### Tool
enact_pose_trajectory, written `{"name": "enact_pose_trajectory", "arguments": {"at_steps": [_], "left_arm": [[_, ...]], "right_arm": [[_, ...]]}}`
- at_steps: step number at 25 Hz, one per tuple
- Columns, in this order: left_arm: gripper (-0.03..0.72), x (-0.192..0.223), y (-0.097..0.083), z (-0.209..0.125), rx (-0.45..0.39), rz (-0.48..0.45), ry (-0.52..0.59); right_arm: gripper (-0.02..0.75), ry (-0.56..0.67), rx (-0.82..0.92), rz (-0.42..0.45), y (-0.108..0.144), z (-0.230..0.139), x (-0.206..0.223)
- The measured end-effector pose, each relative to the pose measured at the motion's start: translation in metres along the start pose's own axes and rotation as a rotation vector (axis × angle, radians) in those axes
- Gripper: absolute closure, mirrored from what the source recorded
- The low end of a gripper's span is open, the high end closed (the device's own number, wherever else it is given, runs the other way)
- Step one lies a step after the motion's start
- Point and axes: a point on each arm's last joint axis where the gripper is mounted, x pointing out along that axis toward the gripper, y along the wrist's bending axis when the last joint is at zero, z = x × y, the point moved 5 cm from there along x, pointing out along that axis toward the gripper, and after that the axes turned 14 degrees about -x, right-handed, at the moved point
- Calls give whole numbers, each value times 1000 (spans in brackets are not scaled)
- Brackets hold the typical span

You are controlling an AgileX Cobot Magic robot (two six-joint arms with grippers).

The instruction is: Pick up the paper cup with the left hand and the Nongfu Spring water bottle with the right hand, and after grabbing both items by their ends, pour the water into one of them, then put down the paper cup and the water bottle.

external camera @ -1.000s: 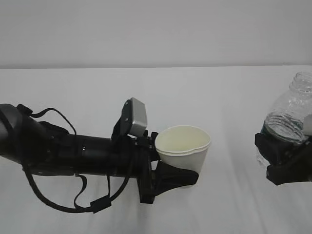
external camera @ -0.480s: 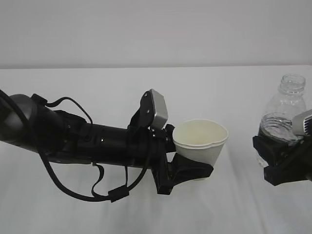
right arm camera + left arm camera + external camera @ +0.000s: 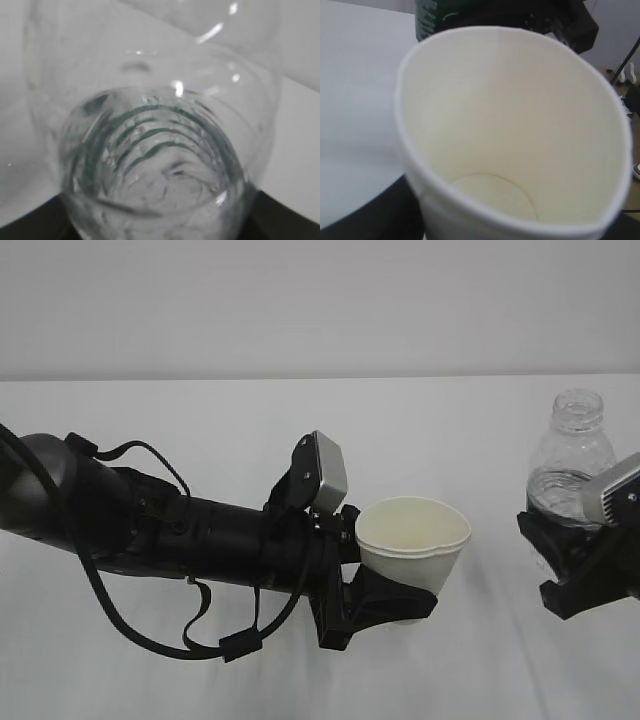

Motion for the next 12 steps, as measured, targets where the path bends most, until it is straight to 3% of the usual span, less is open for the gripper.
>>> {"name": "enact_pose_trajectory", "arguments": {"at_steps": [12], "left_arm": [[238, 8, -10, 0, 2, -25, 11]], "right_arm": [[309, 74, -278, -15, -9, -3, 5]]}}
